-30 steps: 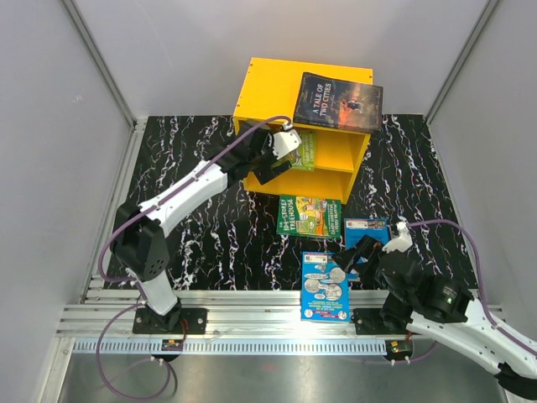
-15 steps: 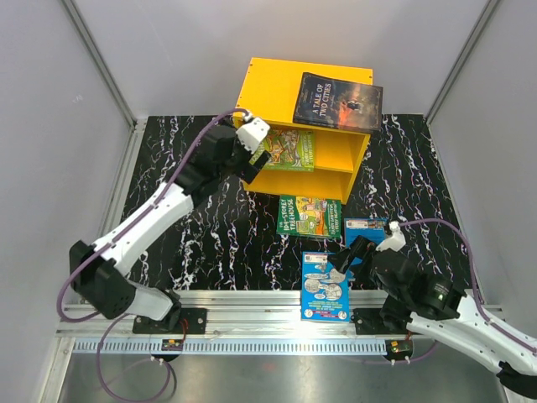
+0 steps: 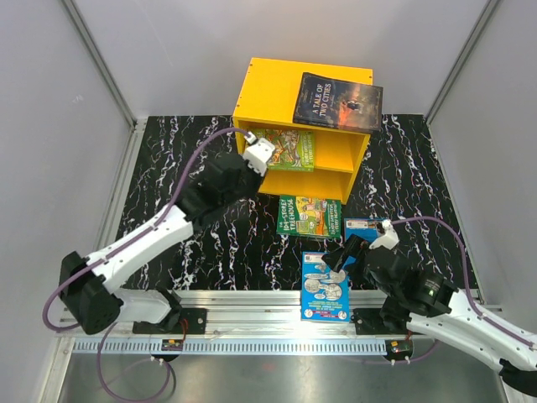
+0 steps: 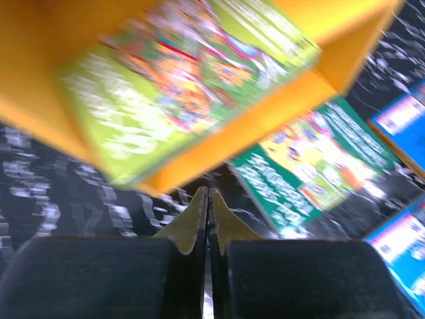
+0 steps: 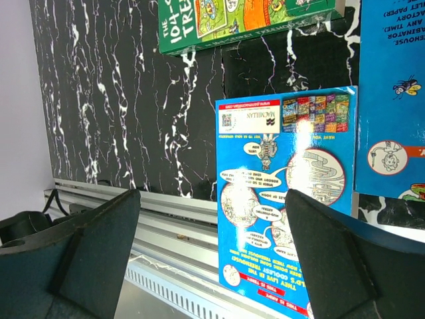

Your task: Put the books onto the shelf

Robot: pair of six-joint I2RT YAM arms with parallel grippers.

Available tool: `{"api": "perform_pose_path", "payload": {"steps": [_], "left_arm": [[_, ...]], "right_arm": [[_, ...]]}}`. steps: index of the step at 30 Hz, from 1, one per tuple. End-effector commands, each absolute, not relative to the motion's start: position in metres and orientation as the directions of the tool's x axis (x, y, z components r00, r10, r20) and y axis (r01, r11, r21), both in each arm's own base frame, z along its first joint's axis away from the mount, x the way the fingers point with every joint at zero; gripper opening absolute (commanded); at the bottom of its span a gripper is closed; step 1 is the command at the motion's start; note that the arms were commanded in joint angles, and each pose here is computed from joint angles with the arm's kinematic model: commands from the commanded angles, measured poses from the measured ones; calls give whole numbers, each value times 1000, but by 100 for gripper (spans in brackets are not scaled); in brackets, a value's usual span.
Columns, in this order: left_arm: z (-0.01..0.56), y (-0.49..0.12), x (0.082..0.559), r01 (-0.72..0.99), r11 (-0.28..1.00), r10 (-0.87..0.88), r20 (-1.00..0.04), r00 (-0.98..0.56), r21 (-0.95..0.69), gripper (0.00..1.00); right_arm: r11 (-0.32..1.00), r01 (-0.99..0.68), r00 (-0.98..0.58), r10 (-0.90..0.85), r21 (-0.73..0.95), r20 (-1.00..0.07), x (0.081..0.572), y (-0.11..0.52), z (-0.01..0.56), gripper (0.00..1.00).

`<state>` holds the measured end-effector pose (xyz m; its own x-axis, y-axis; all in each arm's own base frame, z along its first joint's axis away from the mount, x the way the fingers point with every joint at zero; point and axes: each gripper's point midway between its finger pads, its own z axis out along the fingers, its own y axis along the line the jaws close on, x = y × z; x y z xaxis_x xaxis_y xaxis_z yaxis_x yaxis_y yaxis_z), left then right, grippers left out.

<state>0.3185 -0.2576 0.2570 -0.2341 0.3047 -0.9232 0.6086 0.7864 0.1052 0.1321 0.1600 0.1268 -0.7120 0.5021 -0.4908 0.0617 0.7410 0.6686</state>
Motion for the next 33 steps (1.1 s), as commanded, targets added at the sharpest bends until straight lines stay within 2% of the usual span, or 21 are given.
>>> {"api": "perform_pose_path", "payload": {"steps": [1, 10, 17, 27, 33], "left_arm": [[244, -286, 320, 614, 789, 208, -929, -308, -27, 0], [238, -314, 347, 549, 834, 146, -935, -324, -60, 0], [227, -321, 383, 442, 897, 156, -932, -326, -5, 0], [214, -309, 416, 256, 965, 135, -944, -301, 56, 0], [217, -286, 429, 141, 977, 193, -942, -276, 159, 0]], "right_arm": [[722, 51, -707, 514, 690, -486, 136, 168, 134, 97], [724, 58, -697, 522, 688, -491, 135, 161, 131, 98], [741, 64, -691, 516, 668, -506, 134, 154, 131, 98], [752, 71, -679, 518, 655, -521, 133, 145, 132, 98], [755, 70, -681, 514, 652, -522, 133, 145, 133, 98]]}}
